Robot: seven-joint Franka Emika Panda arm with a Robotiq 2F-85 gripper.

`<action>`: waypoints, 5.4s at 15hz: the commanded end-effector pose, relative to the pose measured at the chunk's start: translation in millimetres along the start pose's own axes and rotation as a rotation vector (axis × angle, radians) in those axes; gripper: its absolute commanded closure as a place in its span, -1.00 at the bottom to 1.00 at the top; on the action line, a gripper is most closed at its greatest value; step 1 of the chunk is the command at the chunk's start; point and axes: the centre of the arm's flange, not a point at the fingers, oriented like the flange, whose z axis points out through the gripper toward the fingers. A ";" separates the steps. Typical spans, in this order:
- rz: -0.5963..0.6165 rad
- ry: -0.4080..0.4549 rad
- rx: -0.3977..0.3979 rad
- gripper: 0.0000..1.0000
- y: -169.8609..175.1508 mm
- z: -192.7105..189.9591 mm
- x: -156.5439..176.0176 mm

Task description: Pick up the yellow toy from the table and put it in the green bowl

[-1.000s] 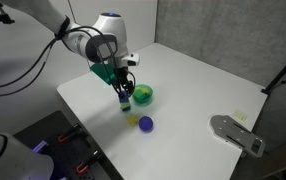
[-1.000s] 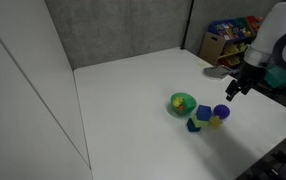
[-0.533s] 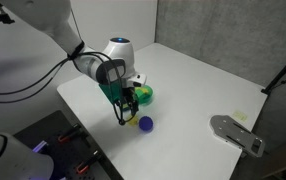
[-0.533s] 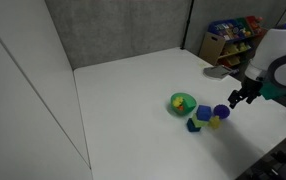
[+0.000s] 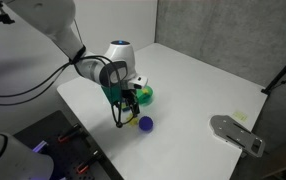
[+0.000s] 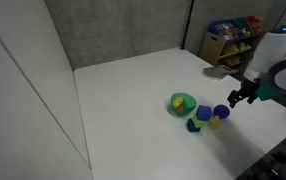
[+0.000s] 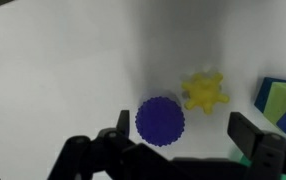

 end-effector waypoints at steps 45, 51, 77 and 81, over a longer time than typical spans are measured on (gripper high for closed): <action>0.179 0.195 0.092 0.76 -72.5 9.6 129.1; 0.120 0.292 0.075 0.76 -119.0 2.9 150.7; -0.019 0.332 0.094 -1.00 -152.1 -26.4 122.1; -0.006 0.308 0.125 -1.00 -129.5 -57.6 110.4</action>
